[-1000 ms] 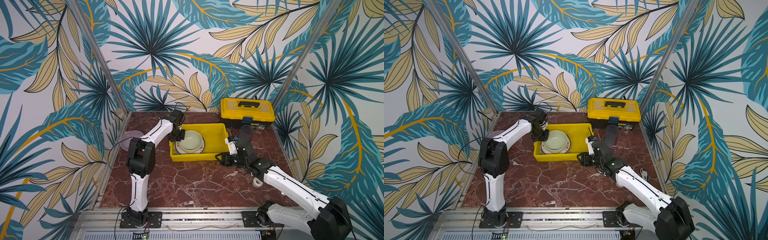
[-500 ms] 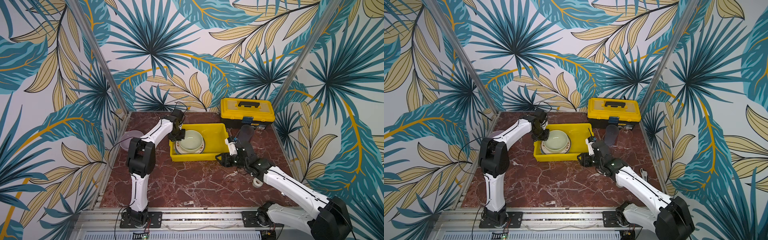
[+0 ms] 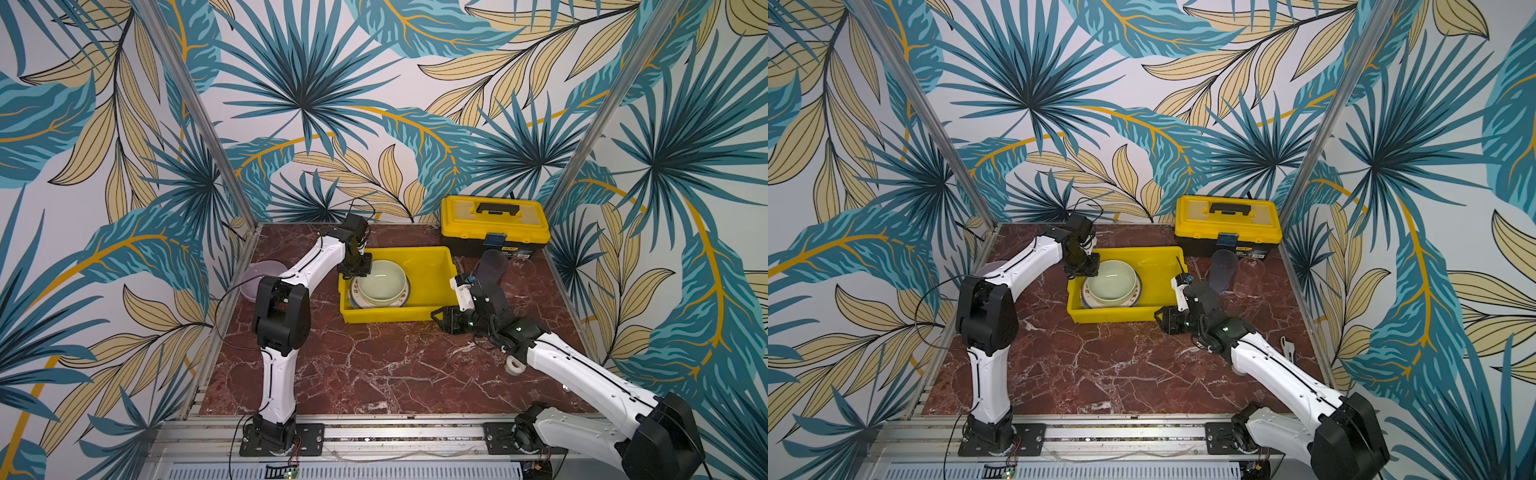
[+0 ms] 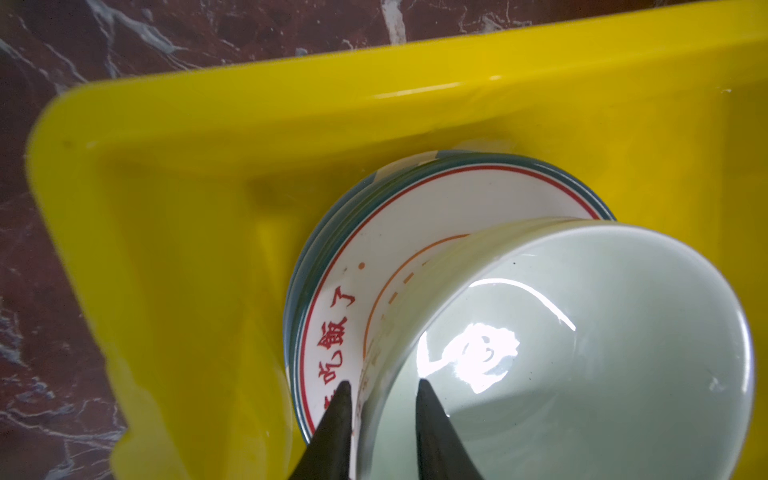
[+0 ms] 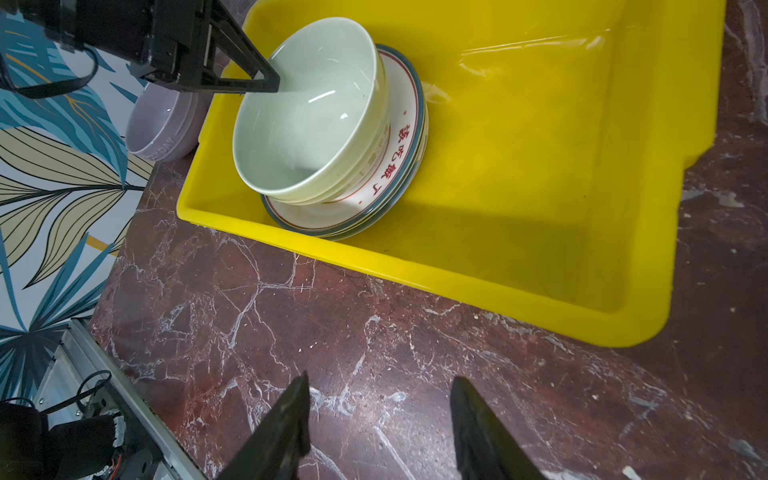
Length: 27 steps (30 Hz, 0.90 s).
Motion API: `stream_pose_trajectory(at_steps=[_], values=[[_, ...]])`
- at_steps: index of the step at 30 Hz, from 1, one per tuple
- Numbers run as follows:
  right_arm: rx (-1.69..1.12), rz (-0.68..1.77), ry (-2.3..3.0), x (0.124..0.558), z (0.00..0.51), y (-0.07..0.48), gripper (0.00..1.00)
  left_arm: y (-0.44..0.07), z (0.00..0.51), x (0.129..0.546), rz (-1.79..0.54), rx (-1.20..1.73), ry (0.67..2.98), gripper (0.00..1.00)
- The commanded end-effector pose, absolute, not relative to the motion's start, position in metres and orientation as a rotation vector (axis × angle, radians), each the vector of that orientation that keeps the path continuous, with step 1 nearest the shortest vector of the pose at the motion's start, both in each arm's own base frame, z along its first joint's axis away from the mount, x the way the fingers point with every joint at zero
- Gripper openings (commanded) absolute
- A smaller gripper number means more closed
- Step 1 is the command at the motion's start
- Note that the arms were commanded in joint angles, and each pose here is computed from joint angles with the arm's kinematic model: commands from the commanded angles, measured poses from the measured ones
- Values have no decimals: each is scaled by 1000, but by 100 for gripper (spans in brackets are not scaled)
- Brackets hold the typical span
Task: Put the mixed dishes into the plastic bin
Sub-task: 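Lower the pale green bowl onto the plates and open the left gripper, then move the left gripper back over the lavender bowl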
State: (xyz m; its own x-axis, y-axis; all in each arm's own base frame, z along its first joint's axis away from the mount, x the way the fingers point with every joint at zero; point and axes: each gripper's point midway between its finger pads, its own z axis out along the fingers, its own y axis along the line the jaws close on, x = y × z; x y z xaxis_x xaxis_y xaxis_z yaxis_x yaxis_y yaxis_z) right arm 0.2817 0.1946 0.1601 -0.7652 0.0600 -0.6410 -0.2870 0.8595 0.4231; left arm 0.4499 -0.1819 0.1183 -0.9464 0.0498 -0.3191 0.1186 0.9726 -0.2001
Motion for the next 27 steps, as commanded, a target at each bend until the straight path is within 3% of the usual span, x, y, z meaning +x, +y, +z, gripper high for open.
stream_pose_trajectory(at_steps=[1,9,18,23,27], values=[[-155,683,2345,279,160,195,56,-183,178,451,-353,137,2665,31],[-162,706,2336,279,161,198,56,-153,215,443,-260,117,2579,43],[-180,722,2330,275,163,199,56,-45,212,428,-161,-176,2591,60],[-219,778,2263,276,174,206,64,8,202,409,-108,-334,2603,72],[-251,834,2229,273,181,213,69,41,184,397,-44,-442,2632,73]])
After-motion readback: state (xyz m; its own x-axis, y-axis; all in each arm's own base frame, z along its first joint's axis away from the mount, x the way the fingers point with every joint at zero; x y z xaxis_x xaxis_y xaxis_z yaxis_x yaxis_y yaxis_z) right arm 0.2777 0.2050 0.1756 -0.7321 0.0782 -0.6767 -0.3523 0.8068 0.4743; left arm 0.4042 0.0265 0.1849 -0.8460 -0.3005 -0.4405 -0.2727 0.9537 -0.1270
